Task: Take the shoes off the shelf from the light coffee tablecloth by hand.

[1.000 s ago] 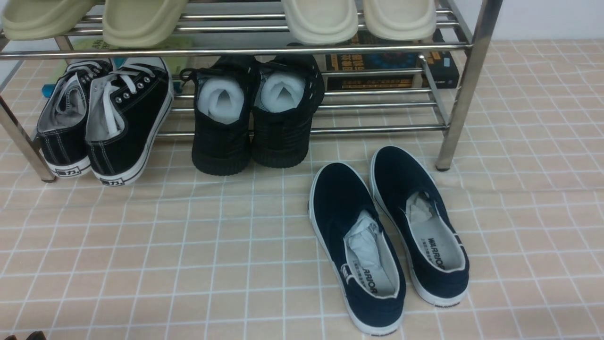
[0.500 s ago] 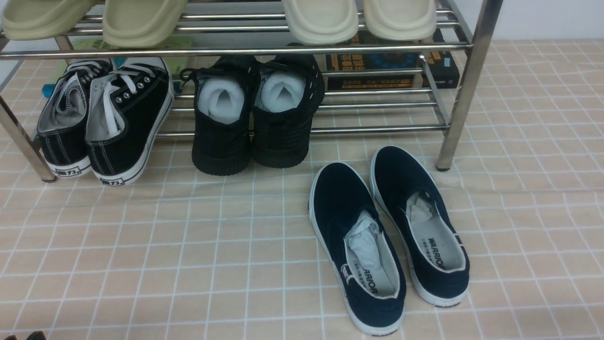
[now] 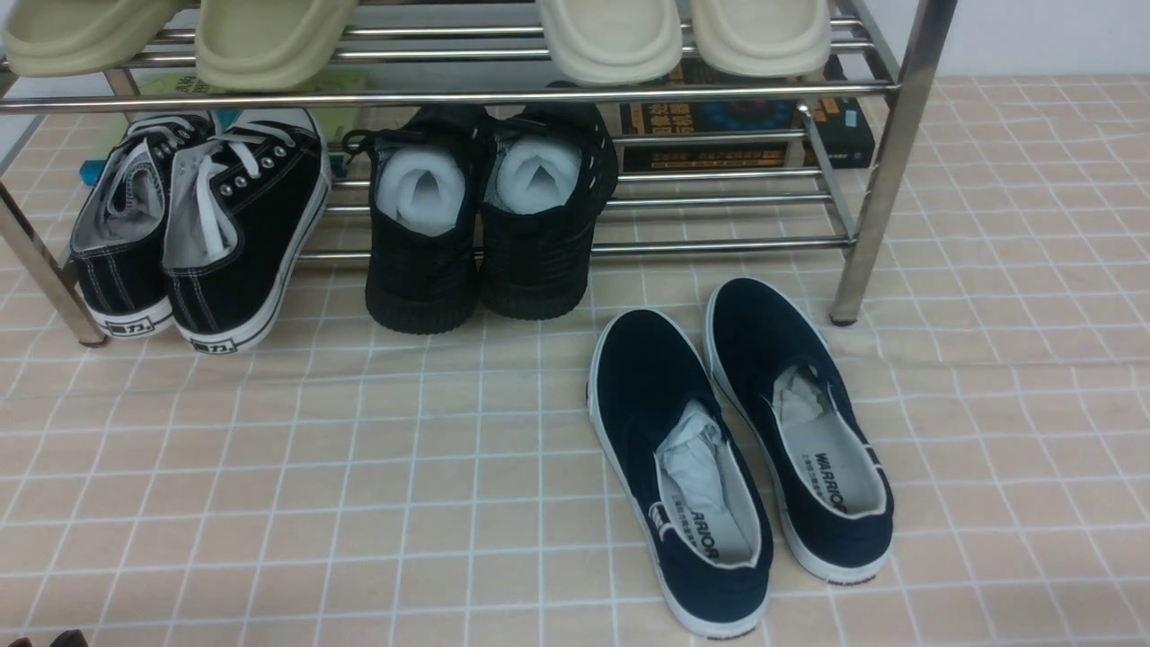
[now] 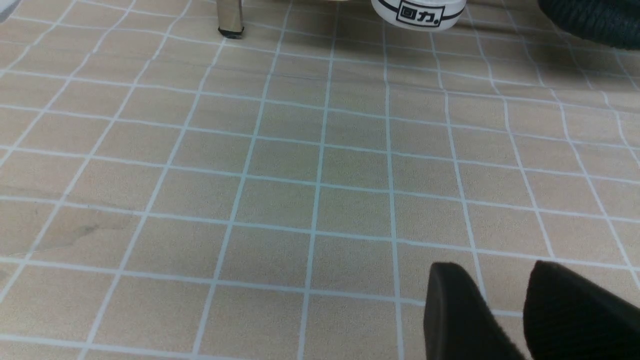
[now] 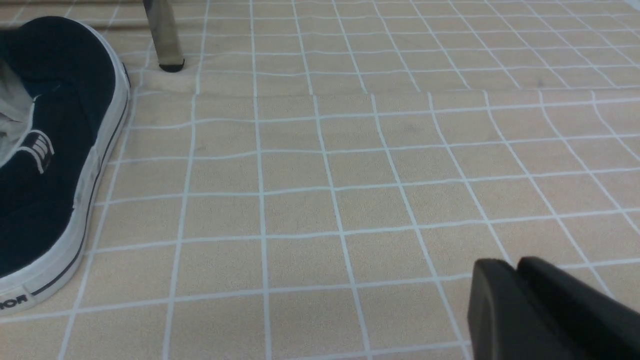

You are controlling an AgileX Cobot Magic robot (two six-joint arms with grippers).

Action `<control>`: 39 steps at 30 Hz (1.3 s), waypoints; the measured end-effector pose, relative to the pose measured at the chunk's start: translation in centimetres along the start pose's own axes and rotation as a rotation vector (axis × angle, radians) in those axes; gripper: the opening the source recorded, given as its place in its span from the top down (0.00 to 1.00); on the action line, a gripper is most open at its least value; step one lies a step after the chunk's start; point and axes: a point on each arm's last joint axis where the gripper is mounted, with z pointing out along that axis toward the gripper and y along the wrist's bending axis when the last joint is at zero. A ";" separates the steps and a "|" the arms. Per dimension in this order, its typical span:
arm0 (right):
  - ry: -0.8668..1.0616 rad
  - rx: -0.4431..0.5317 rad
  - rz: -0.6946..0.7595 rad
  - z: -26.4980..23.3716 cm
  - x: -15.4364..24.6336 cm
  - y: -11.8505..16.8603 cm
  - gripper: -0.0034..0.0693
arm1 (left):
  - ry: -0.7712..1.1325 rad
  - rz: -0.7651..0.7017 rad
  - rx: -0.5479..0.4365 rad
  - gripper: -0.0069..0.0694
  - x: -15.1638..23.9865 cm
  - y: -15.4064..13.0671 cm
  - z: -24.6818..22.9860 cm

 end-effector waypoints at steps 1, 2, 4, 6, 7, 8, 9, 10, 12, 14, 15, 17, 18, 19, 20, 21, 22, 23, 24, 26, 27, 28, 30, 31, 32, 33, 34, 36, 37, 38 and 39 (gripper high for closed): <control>0.000 0.000 0.000 0.0 0.0 0.0 0.85 | 0.000 0.000 0.000 0.60 0.0 0.0 0.0; 0.000 0.000 0.000 0.0 0.0 0.0 0.85 | 0.000 0.000 0.000 0.60 0.0 0.0 0.0; 0.000 0.000 0.000 0.0 0.0 0.0 0.85 | 0.000 0.000 0.000 0.60 0.0 0.0 0.0; 0.000 0.000 0.000 0.0 0.0 0.0 0.85 | 0.000 0.000 0.000 0.60 0.0 0.0 0.0; 0.000 0.000 0.000 0.0 0.0 0.0 0.84 | 0.000 0.000 0.000 0.60 0.0 0.0 0.0; 0.000 0.000 0.000 0.0 0.0 0.0 0.84 | 0.000 0.000 0.000 0.60 0.0 0.0 0.0; 0.000 0.000 0.000 0.0 0.0 0.0 0.84 | 0.000 0.000 0.000 0.60 0.0 0.0 0.0; 0.000 0.000 0.000 0.0 0.0 0.0 0.84 | 0.000 0.000 0.000 0.60 0.0 0.0 0.0; 0.000 0.000 0.000 0.0 0.0 0.0 0.83 | 0.000 0.000 0.000 0.60 0.0 0.0 0.0; 0.000 0.001 -0.002 0.0 0.0 0.0 0.83 | 0.000 0.000 0.000 0.60 0.0 0.0 0.0; 0.000 0.001 -0.002 0.0 0.0 0.0 0.83 | 0.000 0.000 0.000 0.60 0.0 0.0 0.0; 0.000 0.001 -0.002 0.0 0.0 0.0 0.83 | 0.000 0.000 0.000 0.60 0.0 0.0 0.0; 0.000 0.001 -0.002 0.0 0.0 0.0 0.83 | 0.000 0.000 0.000 0.60 0.0 0.0 0.0; 0.000 0.001 -0.002 0.0 0.0 0.0 0.83 | 0.000 0.000 0.000 0.60 0.0 0.0 0.0; 0.000 0.001 -0.002 0.0 0.0 0.0 0.82 | 0.000 0.000 0.000 0.60 0.0 0.0 0.0; 0.000 0.001 -0.002 0.0 0.0 0.0 0.82 | 0.000 0.000 0.000 0.60 0.0 0.0 0.0; 0.000 0.001 -0.002 0.0 0.0 0.0 0.82 | 0.000 0.000 0.000 0.60 0.0 0.0 0.0; 0.000 0.001 -0.002 0.0 0.0 0.0 0.82 | 0.000 0.000 0.000 0.60 0.0 0.0 0.0; 0.000 0.001 -0.002 0.0 0.0 0.0 0.82 | 0.000 0.000 0.000 0.60 0.0 0.0 0.0; 0.000 0.001 -0.002 0.0 0.0 0.0 0.82 | 0.000 0.000 0.000 0.60 0.0 0.0 0.0; 0.000 0.001 -0.002 0.0 0.0 0.0 0.82 | 0.000 0.000 0.000 0.60 0.0 0.0 0.0; 0.000 0.001 -0.002 0.0 0.0 0.0 0.82 | 0.000 0.000 0.000 0.60 0.0 0.0 0.0; 0.000 0.001 -0.003 0.0 0.0 0.0 0.81 | 0.000 0.000 0.000 0.60 0.0 0.0 0.0; 0.000 0.001 -0.003 0.0 0.0 0.0 0.81 | 0.000 0.000 0.000 0.60 0.0 0.0 0.0; 0.000 0.001 -0.003 0.0 0.0 0.0 0.81 | 0.000 0.000 0.000 0.60 0.0 0.0 0.0; 0.000 0.001 -0.003 0.0 0.0 0.0 0.81 | 0.000 0.000 0.000 0.60 0.0 0.0 0.0; 0.000 0.001 -0.003 0.0 0.0 0.0 0.81 | 0.000 0.000 0.000 0.60 0.0 0.0 0.0; 0.000 0.001 -0.003 0.0 0.0 0.0 0.80 | 0.000 0.000 0.000 0.60 0.0 0.0 0.0; 0.000 0.001 -0.003 0.0 0.0 0.0 0.80 | 0.000 0.000 0.000 0.60 0.0 0.0 0.0; 0.000 0.001 -0.003 0.0 0.0 0.0 0.80 | 0.000 0.000 0.000 0.60 0.0 0.0 0.0; 0.000 0.001 -0.003 0.0 0.0 0.0 0.80 | 0.000 0.000 0.000 0.60 0.0 0.0 0.0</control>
